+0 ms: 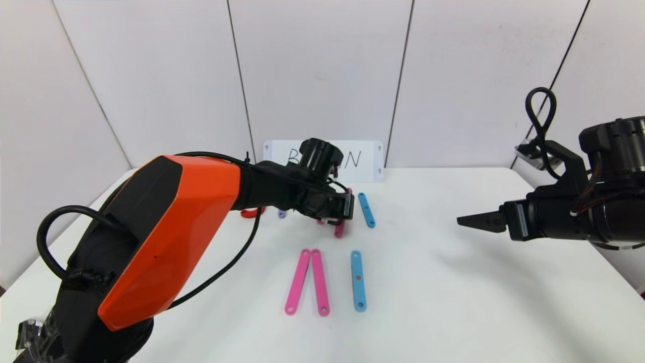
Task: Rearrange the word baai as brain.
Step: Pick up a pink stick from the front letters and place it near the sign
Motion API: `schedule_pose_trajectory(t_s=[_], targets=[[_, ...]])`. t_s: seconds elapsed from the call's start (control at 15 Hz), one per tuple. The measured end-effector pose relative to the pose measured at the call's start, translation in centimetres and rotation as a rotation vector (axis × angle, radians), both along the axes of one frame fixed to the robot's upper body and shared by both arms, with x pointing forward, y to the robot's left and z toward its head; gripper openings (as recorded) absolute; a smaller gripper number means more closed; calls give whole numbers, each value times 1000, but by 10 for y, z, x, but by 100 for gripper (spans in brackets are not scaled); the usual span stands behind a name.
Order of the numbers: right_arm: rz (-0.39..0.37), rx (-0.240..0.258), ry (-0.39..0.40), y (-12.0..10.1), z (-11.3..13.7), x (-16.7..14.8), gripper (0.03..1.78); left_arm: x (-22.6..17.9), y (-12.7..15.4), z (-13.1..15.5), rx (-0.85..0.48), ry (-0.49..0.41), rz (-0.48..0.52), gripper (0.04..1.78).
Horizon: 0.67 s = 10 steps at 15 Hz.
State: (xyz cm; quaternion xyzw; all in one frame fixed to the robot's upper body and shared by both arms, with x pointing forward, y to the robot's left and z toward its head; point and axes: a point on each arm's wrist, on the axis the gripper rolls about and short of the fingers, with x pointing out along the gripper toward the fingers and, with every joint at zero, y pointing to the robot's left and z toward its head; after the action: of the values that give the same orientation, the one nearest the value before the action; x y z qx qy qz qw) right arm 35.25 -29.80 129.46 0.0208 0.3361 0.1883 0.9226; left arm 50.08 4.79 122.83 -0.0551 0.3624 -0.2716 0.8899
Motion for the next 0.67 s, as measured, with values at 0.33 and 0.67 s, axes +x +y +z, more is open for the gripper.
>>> schedule_pose_trajectory(t_s=[0.33, 0.67], targets=[[0, 0, 0, 0, 0, 0, 174, 1, -3, -8, 3, 13, 1, 69], [0, 0, 0, 0, 0, 0, 174, 2, -4, -7, -21, 0, 5, 149]])
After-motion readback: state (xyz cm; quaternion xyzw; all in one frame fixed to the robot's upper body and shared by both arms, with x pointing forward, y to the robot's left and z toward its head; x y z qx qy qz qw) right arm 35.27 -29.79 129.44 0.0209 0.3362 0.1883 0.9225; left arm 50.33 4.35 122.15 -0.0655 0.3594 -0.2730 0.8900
